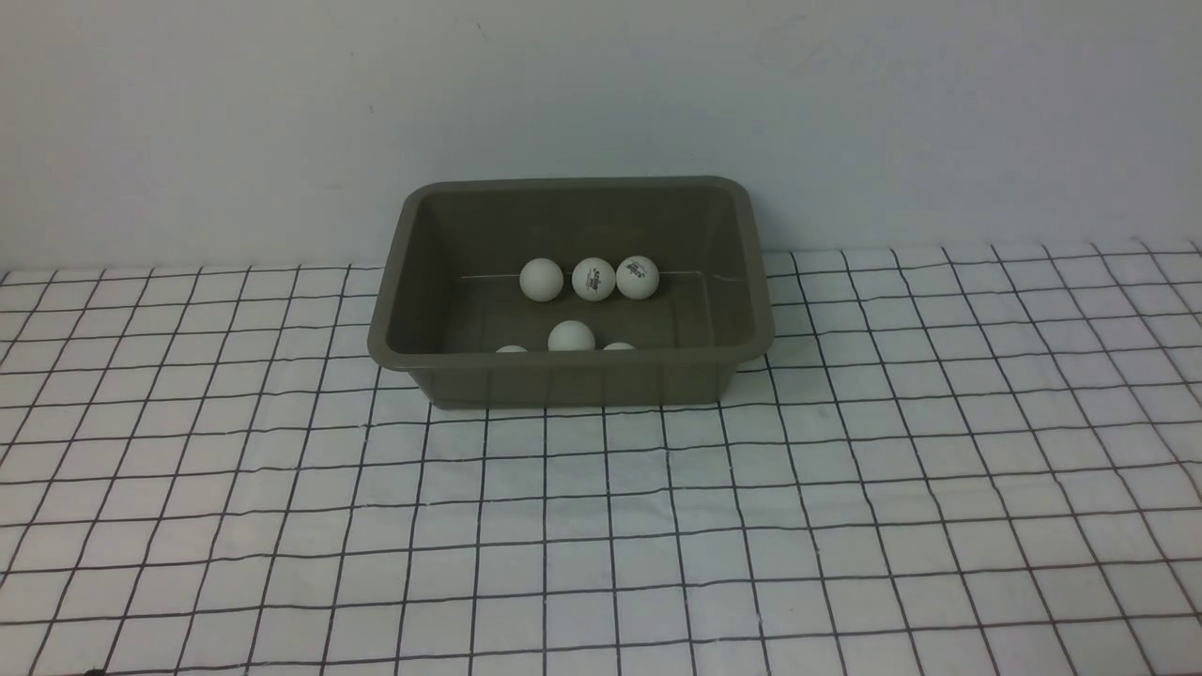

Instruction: Put the table tennis balls into the box on the white checkered tablecloth.

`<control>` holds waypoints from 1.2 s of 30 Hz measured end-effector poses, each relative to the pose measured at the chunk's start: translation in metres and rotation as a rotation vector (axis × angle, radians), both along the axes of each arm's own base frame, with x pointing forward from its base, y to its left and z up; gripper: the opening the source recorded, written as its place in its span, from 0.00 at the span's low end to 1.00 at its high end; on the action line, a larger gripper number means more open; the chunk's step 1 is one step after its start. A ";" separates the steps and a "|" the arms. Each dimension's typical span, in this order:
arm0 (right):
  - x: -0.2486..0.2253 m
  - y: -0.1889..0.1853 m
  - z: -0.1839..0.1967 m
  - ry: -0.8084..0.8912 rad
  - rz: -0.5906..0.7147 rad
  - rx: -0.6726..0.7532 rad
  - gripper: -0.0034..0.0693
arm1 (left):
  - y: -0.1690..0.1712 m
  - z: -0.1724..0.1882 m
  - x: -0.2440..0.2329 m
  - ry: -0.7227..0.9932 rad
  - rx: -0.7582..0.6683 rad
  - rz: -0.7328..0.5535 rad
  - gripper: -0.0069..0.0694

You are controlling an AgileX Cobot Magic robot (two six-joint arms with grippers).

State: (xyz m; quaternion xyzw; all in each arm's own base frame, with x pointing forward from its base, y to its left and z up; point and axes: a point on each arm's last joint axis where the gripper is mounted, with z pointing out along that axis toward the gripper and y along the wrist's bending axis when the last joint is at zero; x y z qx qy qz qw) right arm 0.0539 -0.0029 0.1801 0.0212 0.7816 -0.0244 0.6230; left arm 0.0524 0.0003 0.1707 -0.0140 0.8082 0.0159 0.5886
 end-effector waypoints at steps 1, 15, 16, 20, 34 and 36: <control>0.000 0.000 0.000 0.000 0.000 0.000 0.68 | 0.000 0.000 0.000 0.000 0.001 0.000 0.71; 0.000 0.000 0.000 0.000 0.000 0.000 0.68 | 0.000 0.000 0.000 0.000 0.003 0.000 0.71; 0.000 0.000 0.000 0.000 0.000 0.000 0.68 | 0.000 0.000 0.000 0.000 0.003 0.000 0.71; 0.000 0.000 0.000 0.000 0.000 0.000 0.68 | 0.000 0.000 0.000 0.000 0.003 0.000 0.71; 0.000 0.000 0.000 0.000 -0.001 0.005 0.68 | 0.000 0.000 0.000 -0.002 -0.036 0.017 0.71; 0.000 0.000 0.000 -0.001 -0.002 0.009 0.68 | 0.000 0.000 0.000 -0.002 -0.036 0.017 0.71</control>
